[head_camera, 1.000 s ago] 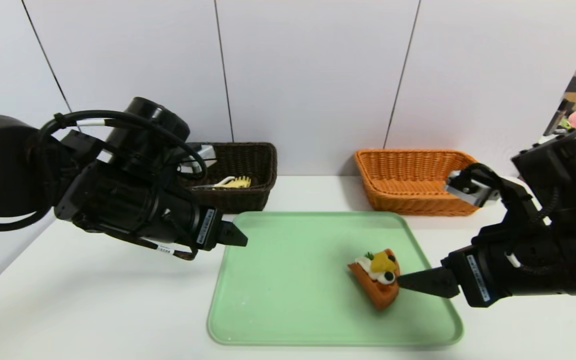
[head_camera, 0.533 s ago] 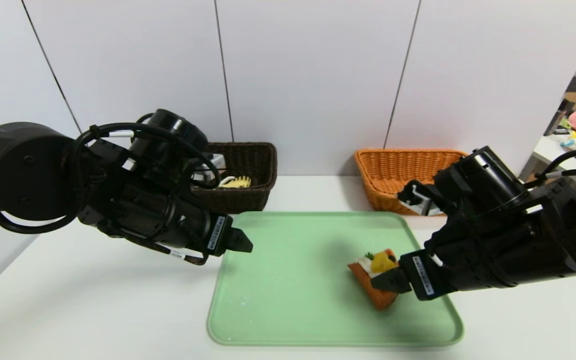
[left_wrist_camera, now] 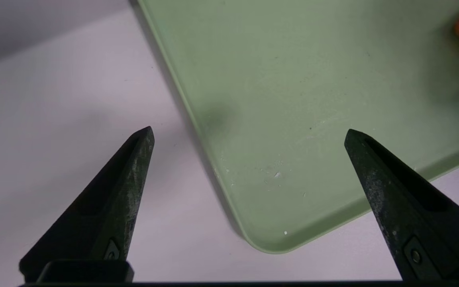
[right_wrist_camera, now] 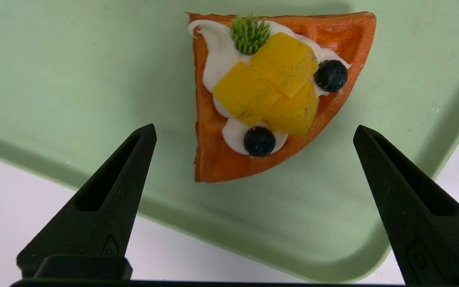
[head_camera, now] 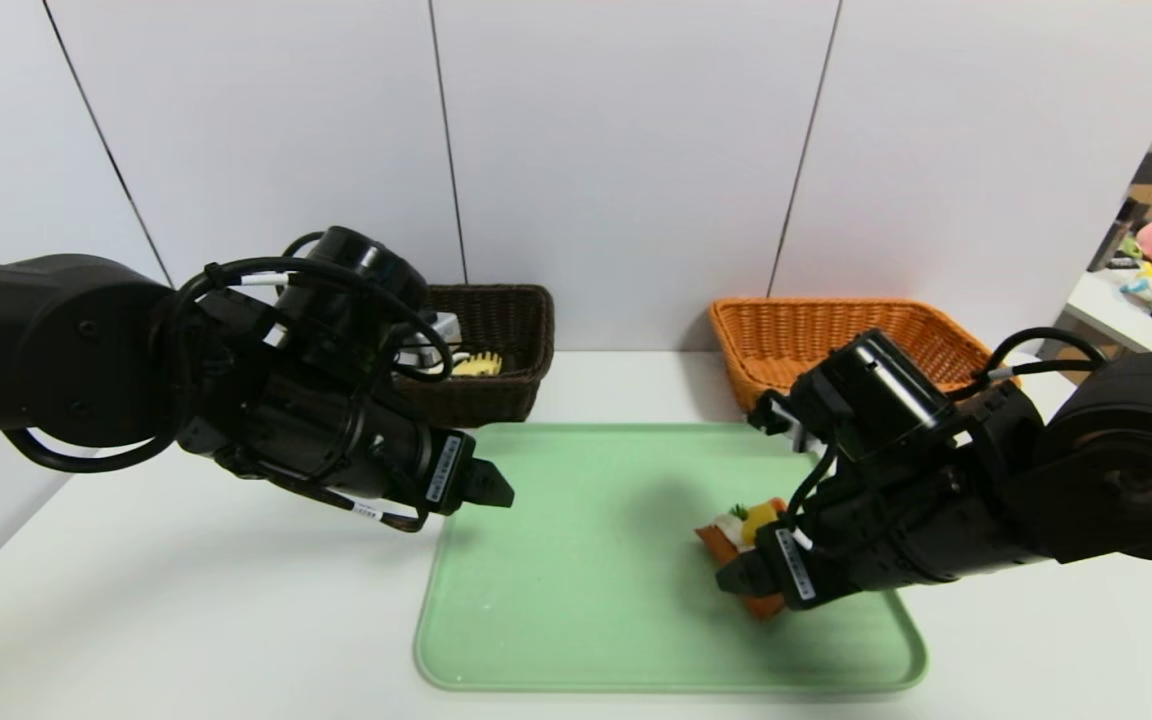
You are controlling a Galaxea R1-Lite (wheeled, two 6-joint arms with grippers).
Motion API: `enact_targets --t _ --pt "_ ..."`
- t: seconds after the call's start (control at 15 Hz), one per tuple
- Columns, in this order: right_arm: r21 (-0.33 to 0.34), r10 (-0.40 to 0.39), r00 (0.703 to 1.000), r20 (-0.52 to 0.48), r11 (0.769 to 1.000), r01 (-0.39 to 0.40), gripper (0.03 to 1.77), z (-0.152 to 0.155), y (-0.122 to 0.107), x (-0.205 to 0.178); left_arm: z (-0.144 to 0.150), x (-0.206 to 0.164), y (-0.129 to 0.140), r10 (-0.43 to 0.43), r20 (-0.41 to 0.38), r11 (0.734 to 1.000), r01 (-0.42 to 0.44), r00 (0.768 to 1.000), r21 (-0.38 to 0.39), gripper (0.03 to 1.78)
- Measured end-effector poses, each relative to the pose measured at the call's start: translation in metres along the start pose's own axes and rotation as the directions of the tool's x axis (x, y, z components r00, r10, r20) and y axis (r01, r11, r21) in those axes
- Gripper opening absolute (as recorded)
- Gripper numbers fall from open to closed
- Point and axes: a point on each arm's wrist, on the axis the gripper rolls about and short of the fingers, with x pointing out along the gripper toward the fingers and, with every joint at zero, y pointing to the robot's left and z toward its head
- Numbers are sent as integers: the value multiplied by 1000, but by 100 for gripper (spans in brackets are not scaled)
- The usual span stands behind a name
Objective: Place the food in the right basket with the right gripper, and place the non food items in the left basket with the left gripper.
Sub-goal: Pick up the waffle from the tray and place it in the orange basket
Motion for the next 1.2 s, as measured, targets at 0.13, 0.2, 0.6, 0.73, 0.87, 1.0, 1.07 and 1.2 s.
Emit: enact_targets --t 0.13,0.2,0.6,0.73,0.87,1.0,1.07,1.2 --pt "16 -10 1000 -4 1000 10 171 2 1 7 0 1 0 -2 -1 1000 2 1000 1 169" --pt "29 -9 1000 12 1000 9 171 5 2 11 0 1 0 -1 -2 1000 1 1000 1 169" --pt "61 -48 998 48 997 45 171 12 4 32 0 3 0 -5 -9 1000 5 1000 1 169" --pt "61 -56 998 40 997 53 171 12 4 36 0 4 -1 -7 -3 1000 7 1000 3 169" --pt "61 -60 998 36 996 58 171 12 4 38 1 5 -1 -10 3 1000 10 1000 2 169" --pt "60 -60 998 35 997 58 163 12 3 38 1 5 -1 -11 3 1000 11 1000 3 169" --pt "60 -58 998 33 997 55 144 12 3 38 1 5 -1 -11 3 1000 11 1000 3 169" --pt "59 -57 998 34 997 55 118 11 4 37 1 5 -1 -12 3 1000 12 1000 4 169"
